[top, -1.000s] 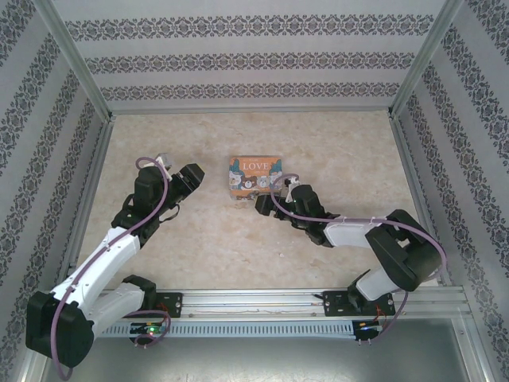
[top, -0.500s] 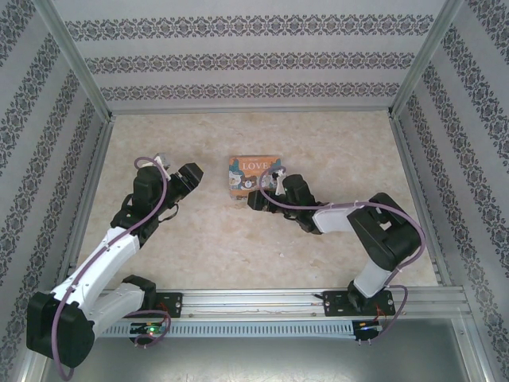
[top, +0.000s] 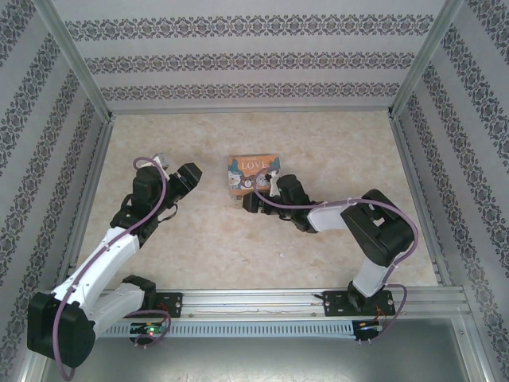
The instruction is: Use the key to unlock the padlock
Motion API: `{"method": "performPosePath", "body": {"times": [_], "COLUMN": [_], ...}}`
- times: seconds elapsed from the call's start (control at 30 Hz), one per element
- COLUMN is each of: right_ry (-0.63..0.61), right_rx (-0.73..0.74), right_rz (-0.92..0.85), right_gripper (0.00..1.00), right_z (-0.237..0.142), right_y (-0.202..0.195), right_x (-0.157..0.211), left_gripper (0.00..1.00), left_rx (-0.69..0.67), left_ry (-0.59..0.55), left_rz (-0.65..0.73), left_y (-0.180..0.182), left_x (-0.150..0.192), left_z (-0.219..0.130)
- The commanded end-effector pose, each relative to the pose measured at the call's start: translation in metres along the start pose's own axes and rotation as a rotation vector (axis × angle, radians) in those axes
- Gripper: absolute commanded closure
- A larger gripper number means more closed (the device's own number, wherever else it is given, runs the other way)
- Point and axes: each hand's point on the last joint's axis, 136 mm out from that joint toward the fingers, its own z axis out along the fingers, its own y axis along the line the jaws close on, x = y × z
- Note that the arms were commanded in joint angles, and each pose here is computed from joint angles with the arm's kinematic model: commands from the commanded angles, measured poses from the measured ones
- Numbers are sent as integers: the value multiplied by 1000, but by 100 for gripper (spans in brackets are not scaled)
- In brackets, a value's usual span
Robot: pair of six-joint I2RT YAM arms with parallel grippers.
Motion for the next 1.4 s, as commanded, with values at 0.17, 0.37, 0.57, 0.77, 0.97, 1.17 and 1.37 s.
{"method": "performPosePath", "body": {"times": [0.17,0.37,0.57,0.77,0.97,1.17,1.37], "right_ry": [-19,-40,-51,-48,-60,-87,-113], "right_rx": [-8,19,30,21,16,21,24], "right_rz": [-2,-4,-23,-32,-46,-52,-41], "right_gripper": [20,23,33,51,57,60,64], "right_z": [-8,-17,-16,-11,-5,0,4], "right_y": [6,-4,-10,-16,-19,-25,-30], "right_x": [-1,-5,-8,-9,-10,-13,-15], "left_gripper": [32,32,32,32,32,32,32], "left_rx": [-23,-17,-18,-19,-21,-23,-26], "left_ry": [-9,-8,-4,-9,-9,-10,-10], "left_rz": [0,0,-1,-7,-9,-9,-7], "left_y": [9,7,8,10,10,11,12], "left_x": [-2,-2,-2,-2,-2,-2,-3], "left_z": [-1,-1,-2,-4,-4,-4,-5]}}
